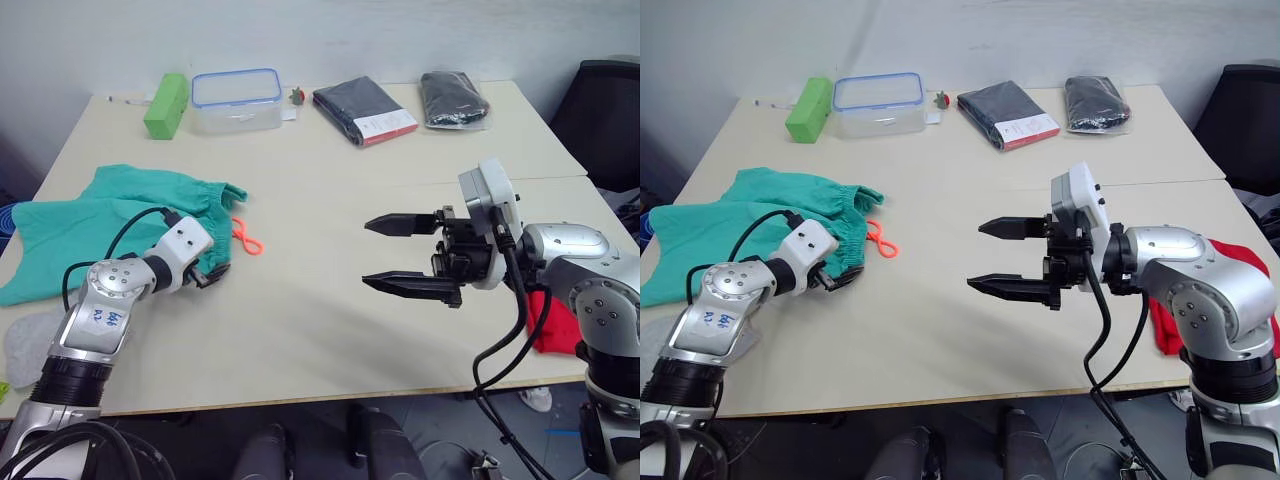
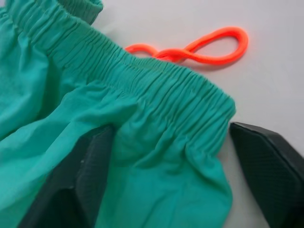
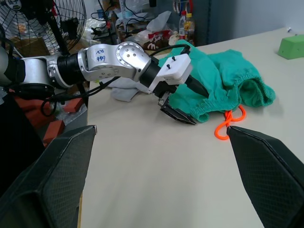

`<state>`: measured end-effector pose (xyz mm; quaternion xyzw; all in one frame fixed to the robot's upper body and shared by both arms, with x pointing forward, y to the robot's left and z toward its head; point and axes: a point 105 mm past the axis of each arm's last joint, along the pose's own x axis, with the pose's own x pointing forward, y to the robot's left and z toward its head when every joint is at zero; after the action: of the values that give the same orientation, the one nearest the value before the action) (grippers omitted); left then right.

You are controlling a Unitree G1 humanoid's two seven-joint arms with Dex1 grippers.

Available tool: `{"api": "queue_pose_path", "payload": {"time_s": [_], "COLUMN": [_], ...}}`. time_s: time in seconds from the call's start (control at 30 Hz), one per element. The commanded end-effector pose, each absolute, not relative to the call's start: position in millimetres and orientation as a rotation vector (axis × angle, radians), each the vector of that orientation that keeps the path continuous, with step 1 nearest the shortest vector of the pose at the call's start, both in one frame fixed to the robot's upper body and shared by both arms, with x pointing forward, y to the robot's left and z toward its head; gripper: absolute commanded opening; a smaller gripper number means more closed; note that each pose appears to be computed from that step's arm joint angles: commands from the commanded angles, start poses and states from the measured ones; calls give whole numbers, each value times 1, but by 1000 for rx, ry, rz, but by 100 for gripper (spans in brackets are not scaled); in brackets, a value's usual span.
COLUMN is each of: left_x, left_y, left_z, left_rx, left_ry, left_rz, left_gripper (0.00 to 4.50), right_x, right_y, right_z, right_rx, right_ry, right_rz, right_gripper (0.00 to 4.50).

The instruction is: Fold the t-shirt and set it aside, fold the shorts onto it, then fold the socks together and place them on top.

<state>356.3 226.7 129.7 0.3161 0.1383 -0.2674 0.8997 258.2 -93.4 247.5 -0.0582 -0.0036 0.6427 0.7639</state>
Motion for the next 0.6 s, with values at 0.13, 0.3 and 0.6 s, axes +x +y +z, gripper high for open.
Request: {"api": "queue_pose_path", "payload": {"time_s": [0.13, 0.3, 0.6], "left_x": [361, 363, 331], "left_y": [213, 168, 53], "left_z": [140, 171, 176], "left_rx": [657, 693, 771], "left_ry": [253, 151, 85], "left_rz": [-627, -782, -1300], "left_gripper": [179, 26, 2], "right_x": [249, 249, 244], "right_y": [-89, -93, -103], "right_z": [248, 240, 224], "right_rx": [-178, -198, -292], "right_ry": [-46, -25, 20], "right_rz": [1389, 1351, 1303], "right_gripper": [450, 450, 450]}}
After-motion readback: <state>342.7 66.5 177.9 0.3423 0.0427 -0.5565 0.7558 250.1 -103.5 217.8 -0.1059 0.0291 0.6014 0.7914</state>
